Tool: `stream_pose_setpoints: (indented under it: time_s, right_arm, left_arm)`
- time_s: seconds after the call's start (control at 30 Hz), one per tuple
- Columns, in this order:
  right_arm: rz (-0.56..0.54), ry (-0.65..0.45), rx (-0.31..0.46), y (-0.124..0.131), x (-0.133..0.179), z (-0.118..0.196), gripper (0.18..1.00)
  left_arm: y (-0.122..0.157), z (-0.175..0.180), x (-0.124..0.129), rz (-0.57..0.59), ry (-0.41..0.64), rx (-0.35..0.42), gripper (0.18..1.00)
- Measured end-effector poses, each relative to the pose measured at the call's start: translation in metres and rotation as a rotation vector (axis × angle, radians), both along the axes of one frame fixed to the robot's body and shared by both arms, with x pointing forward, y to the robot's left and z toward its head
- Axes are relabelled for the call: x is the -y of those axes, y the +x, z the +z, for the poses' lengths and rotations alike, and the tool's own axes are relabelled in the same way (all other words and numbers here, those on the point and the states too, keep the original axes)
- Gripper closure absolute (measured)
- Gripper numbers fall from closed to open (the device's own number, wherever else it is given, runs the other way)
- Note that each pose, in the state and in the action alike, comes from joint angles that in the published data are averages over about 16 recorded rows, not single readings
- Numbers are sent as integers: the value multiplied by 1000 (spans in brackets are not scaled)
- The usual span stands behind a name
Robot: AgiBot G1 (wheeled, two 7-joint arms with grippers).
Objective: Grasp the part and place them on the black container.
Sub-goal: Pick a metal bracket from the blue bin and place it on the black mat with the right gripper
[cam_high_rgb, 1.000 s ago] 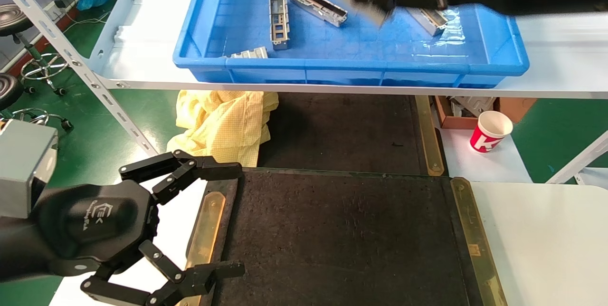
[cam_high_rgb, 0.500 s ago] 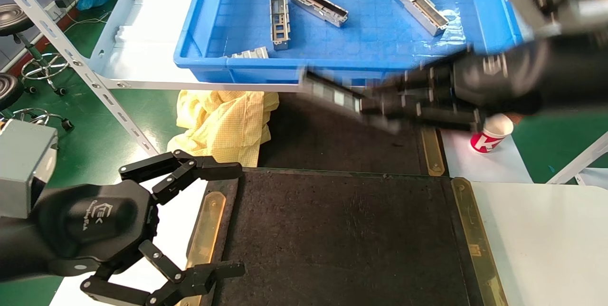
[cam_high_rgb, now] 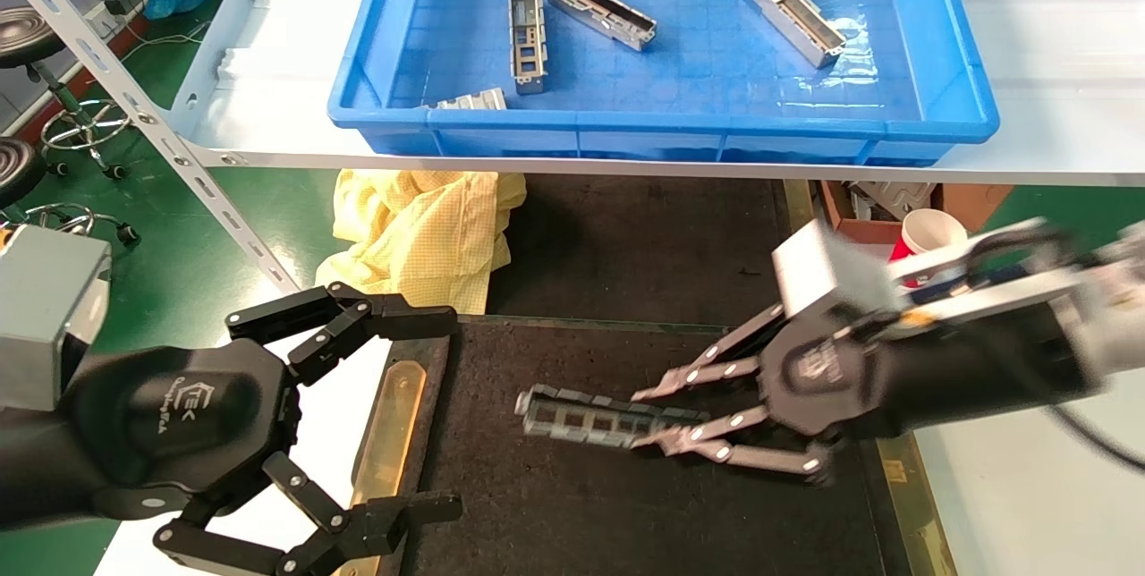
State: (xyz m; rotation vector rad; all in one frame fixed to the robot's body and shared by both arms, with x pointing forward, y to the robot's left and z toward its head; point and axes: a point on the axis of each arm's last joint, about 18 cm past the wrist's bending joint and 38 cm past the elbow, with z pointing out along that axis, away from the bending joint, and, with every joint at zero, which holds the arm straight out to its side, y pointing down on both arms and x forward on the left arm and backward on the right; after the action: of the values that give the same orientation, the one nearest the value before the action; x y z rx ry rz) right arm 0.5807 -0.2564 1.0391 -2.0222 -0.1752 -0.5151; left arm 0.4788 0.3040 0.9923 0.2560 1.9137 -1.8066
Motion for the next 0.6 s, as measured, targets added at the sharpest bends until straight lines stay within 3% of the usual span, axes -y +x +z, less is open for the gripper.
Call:
stream_pose_setpoints:
  time_s: [0.6]
  right_arm:
    - [50, -100, 67, 71, -75, -68, 843]
  left_arm:
    - [0, 0, 0, 0, 0, 0, 184]
